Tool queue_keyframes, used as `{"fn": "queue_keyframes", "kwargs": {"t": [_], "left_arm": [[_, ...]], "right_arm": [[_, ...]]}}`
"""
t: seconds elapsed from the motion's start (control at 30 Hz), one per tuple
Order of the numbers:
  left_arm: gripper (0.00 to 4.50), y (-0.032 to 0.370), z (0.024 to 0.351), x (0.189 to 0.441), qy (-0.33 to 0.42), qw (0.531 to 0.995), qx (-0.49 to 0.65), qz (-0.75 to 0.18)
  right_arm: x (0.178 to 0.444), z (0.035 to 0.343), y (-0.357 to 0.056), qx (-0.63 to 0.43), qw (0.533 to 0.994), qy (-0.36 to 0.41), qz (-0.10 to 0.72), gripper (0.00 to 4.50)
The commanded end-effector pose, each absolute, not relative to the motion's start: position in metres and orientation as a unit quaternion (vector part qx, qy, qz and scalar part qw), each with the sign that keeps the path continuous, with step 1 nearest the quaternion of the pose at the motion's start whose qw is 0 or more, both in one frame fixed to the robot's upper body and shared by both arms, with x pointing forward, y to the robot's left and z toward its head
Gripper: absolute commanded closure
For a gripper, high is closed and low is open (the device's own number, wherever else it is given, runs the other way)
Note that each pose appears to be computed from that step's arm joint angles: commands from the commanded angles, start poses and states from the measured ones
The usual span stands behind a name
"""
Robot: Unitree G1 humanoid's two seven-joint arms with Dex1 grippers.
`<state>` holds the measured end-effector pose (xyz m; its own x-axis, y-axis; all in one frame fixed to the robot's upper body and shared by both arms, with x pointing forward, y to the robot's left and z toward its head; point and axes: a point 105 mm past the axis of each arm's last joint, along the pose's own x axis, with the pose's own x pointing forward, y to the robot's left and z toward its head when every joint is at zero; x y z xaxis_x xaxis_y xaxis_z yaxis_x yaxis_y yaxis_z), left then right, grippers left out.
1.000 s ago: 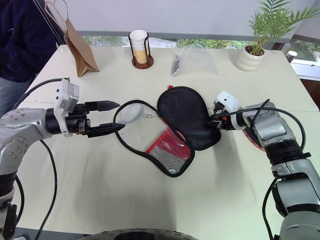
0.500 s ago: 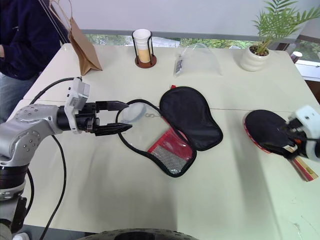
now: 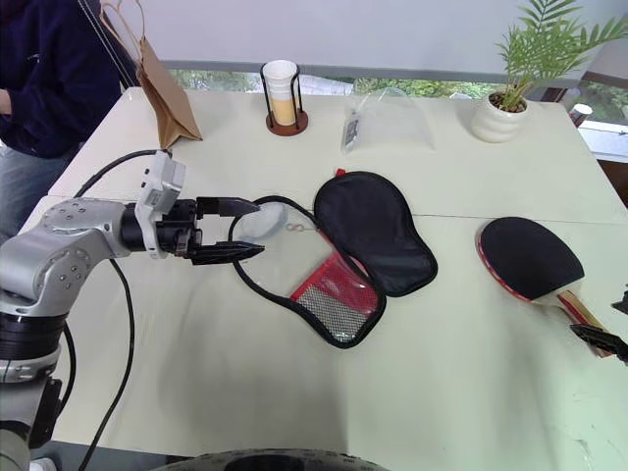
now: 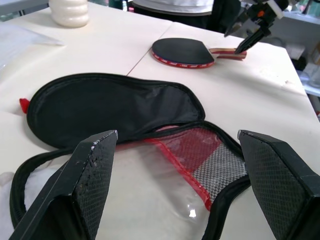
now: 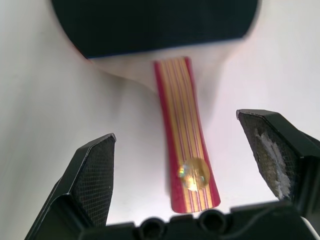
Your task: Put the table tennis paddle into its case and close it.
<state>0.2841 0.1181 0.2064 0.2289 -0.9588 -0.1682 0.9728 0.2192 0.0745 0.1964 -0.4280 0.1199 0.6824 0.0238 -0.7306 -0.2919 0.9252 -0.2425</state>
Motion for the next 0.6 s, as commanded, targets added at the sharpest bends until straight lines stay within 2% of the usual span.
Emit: {"fn": "queue_keyframes", "kwargs": {"t": [0.03,0.17,0.2,0.27,0.3,0.4,0.43,0.47,0.6], "left_arm": [[0.49,0.116,0.215,0.283,0.024,0.775,0.097,-0.624],[0.49,0.116,0.215,0.284,0.022,0.777,0.097,-0.622],[0.49,0.116,0.215,0.283,0.022,0.777,0.097,-0.621],[0.49,0.117,0.215,0.283,0.022,0.779,0.098,-0.619],[0.49,0.117,0.215,0.283,0.022,0.779,0.098,-0.618],[0.49,0.117,0.215,0.282,0.021,0.781,0.098,-0.616],[0.49,0.118,0.215,0.282,0.021,0.782,0.098,-0.616],[0.49,0.118,0.215,0.282,0.021,0.782,0.098,-0.615],[0.49,0.120,0.215,0.282,0.021,0.784,0.099,-0.612]], "right_arm": [[0.203,0.118,-0.434,-0.161,0.907,0.380,0.083,0.20],[0.210,0.109,-0.434,-0.139,0.908,0.383,0.097,0.20],[0.212,0.106,-0.433,-0.133,0.907,0.385,0.102,0.44],[0.215,0.100,-0.430,-0.126,0.906,0.389,0.109,1.03],[0.216,0.099,-0.430,-0.124,0.905,0.391,0.111,1.47],[0.217,0.096,-0.427,-0.121,0.904,0.393,0.117,3.14],[0.218,0.096,-0.426,-0.119,0.904,0.392,0.120,3.58],[0.218,0.097,-0.424,-0.117,0.905,0.390,0.124,3.70],[0.225,0.109,-0.416,-0.140,0.907,0.375,0.129,3.69]]}}
